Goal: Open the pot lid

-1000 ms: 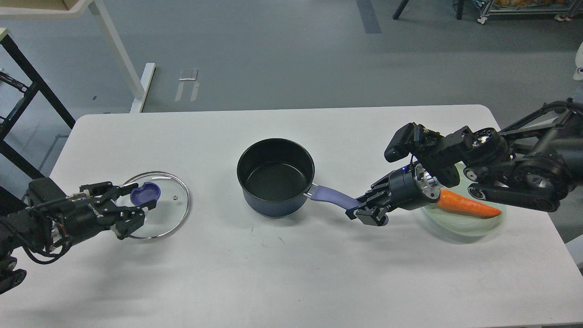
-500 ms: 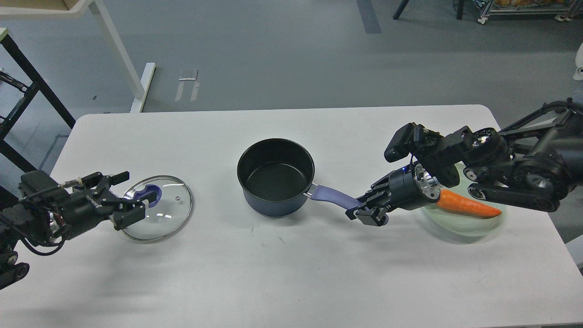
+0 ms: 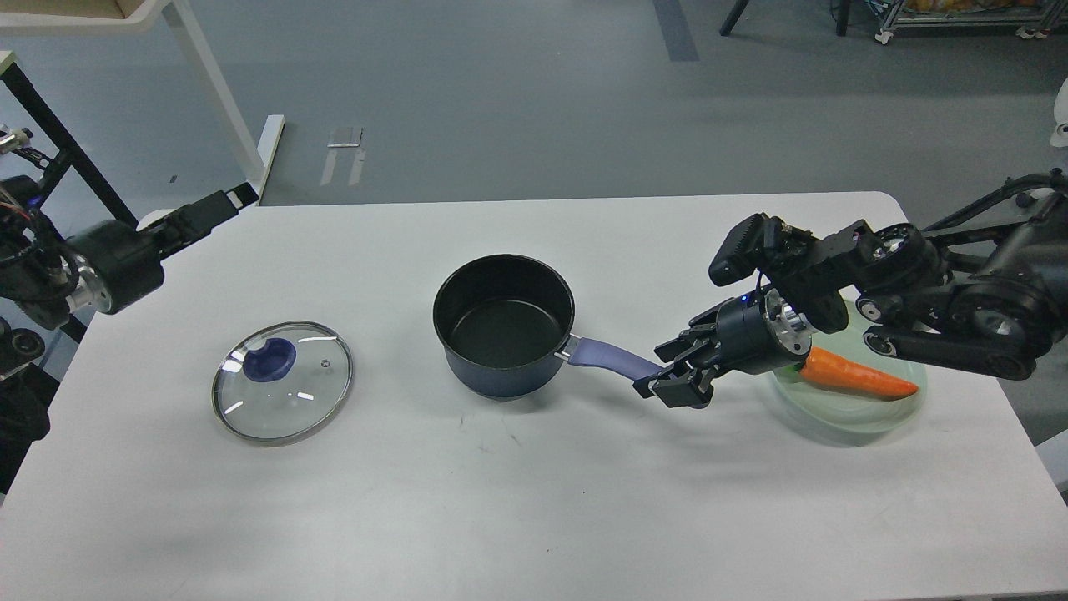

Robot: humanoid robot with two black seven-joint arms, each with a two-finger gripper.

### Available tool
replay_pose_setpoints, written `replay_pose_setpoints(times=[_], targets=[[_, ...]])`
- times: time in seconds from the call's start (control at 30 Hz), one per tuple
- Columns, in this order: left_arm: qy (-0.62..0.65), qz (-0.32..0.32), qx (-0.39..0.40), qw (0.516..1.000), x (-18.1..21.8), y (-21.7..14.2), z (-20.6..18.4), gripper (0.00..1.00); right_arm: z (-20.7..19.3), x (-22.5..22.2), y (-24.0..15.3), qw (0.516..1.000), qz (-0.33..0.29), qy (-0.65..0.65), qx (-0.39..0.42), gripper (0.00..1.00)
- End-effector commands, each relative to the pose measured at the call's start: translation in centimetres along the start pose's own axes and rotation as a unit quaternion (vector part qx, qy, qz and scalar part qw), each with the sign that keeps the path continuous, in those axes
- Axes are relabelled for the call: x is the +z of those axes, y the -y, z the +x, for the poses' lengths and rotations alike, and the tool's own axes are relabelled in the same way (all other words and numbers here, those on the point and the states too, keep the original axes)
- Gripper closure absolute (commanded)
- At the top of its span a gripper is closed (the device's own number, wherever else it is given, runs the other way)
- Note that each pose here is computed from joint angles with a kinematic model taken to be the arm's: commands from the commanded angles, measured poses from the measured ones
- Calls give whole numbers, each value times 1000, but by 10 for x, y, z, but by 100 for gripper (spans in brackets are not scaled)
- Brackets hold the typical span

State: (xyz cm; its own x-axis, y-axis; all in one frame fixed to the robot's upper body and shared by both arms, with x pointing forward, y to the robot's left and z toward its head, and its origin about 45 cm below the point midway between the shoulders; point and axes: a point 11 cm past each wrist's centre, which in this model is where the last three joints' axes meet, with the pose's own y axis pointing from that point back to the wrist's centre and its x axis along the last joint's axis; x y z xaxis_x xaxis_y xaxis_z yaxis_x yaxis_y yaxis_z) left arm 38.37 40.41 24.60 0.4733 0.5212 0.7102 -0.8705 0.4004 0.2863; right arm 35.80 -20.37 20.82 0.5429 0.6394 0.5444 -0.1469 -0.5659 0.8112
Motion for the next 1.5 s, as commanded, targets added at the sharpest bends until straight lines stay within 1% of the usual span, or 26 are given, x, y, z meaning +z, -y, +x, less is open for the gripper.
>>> replay_pose_setpoints(times=[0.0, 0.1, 0.2, 0.27, 0.33, 0.4, 0.5, 0.57, 0.63, 0.73, 0.8, 0.87, 0.97, 1.1, 1.17, 1.27, 1.47], targets=[[-98, -17, -4, 995, 12, 4, 10, 1, 5, 1, -18, 1000, -5, 11, 16, 1], [-184, -38, 14, 982, 20, 6, 22, 1, 19, 8, -52, 998, -22, 31, 57, 1], [-265, -59, 51, 961, 25, 9, 33, 1, 37, 10, -81, 986, -15, 94, 137, 1], [-307, -64, 71, 947, 24, 10, 36, 1, 47, 16, -105, 965, -7, 157, 208, 1], [-340, -68, 81, 934, 25, 14, 34, 1, 47, 25, -124, 936, 3, 229, 269, 1], [-368, -72, 83, 923, 26, 21, 26, 1, 42, 37, -139, 899, 11, 298, 321, 1], [-414, -60, 83, 905, 15, 26, 4, 1, 34, 53, -166, 817, 35, 400, 414, 1], [-442, -57, 79, 892, 11, 29, -10, 1, 29, 61, -172, 763, 57, 456, 454, 1], [-467, -67, 78, 878, 12, 32, -17, 1, 21, 70, -179, 704, 75, 510, 489, 0], [-511, -87, 68, 852, 11, 38, -32, 1, 6, 82, -179, 615, 103, 582, 521, 1], [-542, -108, 65, 831, 12, 43, -37, 1, -5, 86, -168, 563, 120, 626, 526, 0], [-568, -116, 67, 812, 8, 44, -43, 1, -11, 88, -155, 528, 135, 652, 527, 0], [-598, -113, 76, 790, 0, 50, -45, 1, -24, 100, -138, 487, 143, 672, 539, 0], [-625, -116, 89, 767, -5, 58, -45, 1, -47, 108, -98, 420, 161, 705, 548, 0], [-629, -111, 76, 766, -5, 60, -49, 1, -48, 109, -85, 401, 183, 712, 546, 0], [-631, -106, 74, 765, -7, 64, -51, 1, -44, 107, -72, 395, 212, 716, 535, 0], [-625, -105, 81, 769, -8, 63, -48, 1, -38, 102, -62, 378, 231, 720, 534, 0]])
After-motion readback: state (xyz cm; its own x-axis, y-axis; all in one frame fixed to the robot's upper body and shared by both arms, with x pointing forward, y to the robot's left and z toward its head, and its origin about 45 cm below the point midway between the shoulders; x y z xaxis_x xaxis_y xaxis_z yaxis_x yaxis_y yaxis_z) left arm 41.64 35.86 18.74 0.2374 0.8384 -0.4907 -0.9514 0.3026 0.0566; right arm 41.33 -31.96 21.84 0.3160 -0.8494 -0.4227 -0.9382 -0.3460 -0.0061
